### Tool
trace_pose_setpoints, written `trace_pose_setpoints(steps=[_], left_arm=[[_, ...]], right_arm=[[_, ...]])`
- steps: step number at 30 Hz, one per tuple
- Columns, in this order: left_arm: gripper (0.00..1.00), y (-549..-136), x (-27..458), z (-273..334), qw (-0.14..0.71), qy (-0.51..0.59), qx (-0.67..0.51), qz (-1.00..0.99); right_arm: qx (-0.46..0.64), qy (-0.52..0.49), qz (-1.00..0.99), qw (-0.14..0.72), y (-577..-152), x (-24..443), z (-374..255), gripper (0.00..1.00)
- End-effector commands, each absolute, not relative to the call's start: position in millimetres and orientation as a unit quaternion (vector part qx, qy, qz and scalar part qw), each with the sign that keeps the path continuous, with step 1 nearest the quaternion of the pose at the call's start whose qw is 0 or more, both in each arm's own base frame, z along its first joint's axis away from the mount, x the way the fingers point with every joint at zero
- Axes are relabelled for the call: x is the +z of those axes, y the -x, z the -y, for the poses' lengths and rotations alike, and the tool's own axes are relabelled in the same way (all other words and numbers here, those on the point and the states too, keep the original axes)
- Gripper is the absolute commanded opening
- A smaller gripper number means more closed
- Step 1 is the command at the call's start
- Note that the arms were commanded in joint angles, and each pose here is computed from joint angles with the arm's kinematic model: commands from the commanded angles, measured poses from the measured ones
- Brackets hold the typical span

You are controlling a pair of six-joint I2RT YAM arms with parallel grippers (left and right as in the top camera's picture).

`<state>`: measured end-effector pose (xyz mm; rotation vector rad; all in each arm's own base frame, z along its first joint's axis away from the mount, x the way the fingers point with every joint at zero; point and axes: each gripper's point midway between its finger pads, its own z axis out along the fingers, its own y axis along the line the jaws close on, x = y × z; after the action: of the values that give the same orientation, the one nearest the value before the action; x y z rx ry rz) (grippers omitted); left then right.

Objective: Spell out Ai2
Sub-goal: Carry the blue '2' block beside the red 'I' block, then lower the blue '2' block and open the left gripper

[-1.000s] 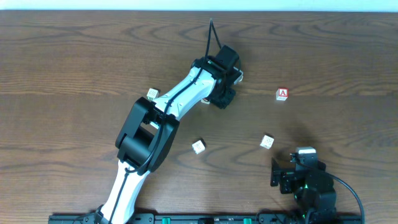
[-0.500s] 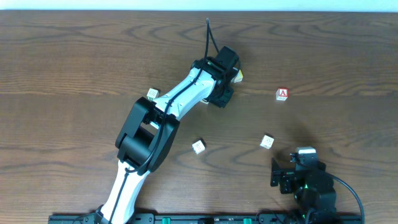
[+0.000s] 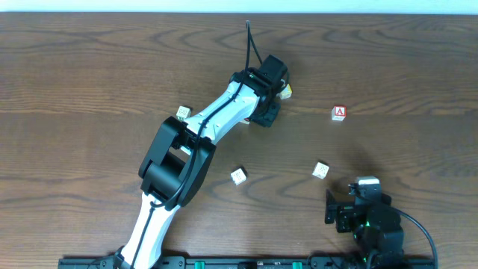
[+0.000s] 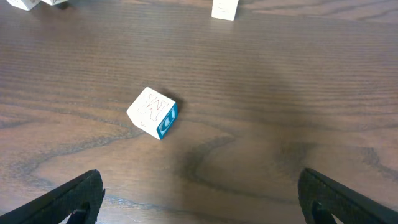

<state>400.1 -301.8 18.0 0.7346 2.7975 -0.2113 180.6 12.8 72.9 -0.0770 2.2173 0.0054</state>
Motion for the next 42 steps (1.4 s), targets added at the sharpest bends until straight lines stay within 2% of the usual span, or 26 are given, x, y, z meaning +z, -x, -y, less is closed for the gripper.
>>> trace_pose_setpoints(steps=[1, 17, 28, 35, 42], left_arm=[[0.06, -405.4, 23.4, 297.3, 0.133, -0.241, -0.061, -0.960], [0.08, -404.8, 23.2, 297.6, 0.131, -0.231, -0.064, -0.962], [0.06, -402.3, 22.2, 294.4, 0.120, -0.163, -0.067, -0.977], [0.06, -409.6, 22.5, 285.2, 0.134, -0.077, -0.047, -0.987], [0.06, -407.1, 23.2, 292.5, 0.138, -0.083, -0.049, -0.986]], right_arm=[[-0.002, 0.033, -0.897, 0.442, -180.1, 68.2, -11.5, 0.99], [-0.002, 0.033, -0.897, 0.442, -180.1, 68.2, -11.5, 0.99], [-0.002, 0.033, -0.897, 0.442, -180.1, 68.2, -11.5, 0.99], [-0.002, 0.033, -0.897, 0.442, -180.1, 68.2, -11.5, 0.99], [-0.002, 0.034, -0.897, 0.442, -180.1, 68.2, -11.6, 0.99]])
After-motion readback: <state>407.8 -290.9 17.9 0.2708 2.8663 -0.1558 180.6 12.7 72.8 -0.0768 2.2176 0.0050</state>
